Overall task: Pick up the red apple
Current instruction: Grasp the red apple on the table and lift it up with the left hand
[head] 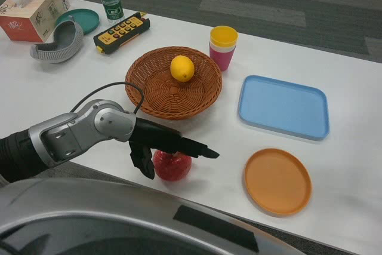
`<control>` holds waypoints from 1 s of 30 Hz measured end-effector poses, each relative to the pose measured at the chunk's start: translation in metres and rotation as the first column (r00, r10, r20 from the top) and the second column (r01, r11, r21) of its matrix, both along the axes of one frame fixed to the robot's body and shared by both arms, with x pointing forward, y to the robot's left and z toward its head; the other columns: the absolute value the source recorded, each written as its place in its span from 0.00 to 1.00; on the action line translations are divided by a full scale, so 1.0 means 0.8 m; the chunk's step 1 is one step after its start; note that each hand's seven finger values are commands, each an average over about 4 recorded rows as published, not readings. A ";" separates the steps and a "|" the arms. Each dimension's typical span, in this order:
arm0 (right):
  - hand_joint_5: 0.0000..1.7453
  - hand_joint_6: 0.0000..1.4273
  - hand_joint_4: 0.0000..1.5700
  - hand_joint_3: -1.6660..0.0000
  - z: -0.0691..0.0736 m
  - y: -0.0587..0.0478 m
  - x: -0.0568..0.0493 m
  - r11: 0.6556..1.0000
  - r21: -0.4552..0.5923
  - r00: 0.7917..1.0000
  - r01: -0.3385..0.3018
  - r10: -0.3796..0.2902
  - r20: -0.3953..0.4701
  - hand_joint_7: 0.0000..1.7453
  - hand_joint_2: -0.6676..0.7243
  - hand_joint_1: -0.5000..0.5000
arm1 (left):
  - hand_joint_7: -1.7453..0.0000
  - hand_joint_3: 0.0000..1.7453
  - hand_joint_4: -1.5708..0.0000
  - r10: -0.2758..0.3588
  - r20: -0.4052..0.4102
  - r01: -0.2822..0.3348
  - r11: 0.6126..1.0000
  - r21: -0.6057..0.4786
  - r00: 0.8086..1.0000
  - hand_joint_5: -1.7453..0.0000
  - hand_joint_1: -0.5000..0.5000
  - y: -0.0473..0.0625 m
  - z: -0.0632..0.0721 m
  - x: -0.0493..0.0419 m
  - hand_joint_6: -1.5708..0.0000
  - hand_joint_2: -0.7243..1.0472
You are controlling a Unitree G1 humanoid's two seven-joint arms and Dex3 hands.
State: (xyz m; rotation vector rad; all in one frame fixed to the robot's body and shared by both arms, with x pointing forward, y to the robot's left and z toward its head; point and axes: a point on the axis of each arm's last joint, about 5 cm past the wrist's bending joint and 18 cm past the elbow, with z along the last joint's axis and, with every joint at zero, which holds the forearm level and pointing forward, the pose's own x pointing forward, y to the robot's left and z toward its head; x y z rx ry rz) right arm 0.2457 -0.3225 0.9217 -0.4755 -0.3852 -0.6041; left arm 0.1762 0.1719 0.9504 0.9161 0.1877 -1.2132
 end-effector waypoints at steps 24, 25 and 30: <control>0.00 0.00 0.00 1.00 0.000 -0.001 -0.001 1.000 0.003 1.000 0.004 -0.004 0.003 0.00 1.00 0.08 | 1.00 0.00 1.00 0.028 -0.008 -0.028 1.000 -0.002 1.000 1.00 1.00 -0.008 -0.017 -0.003 1.00 0.49; 0.00 0.00 0.00 1.00 0.000 -0.001 -0.001 1.000 0.003 1.000 0.004 -0.004 0.003 0.00 1.00 0.08 | 1.00 0.00 1.00 0.029 -0.006 -0.029 1.000 -0.002 1.000 1.00 1.00 -0.009 -0.018 -0.003 1.00 0.50; 0.00 0.00 0.00 1.00 0.000 -0.001 -0.001 1.000 0.003 1.000 0.004 -0.004 0.003 0.00 1.00 0.08 | 1.00 0.00 1.00 0.025 0.022 -0.025 1.000 0.014 0.999 1.00 1.00 -0.012 -0.020 -0.002 1.00 0.60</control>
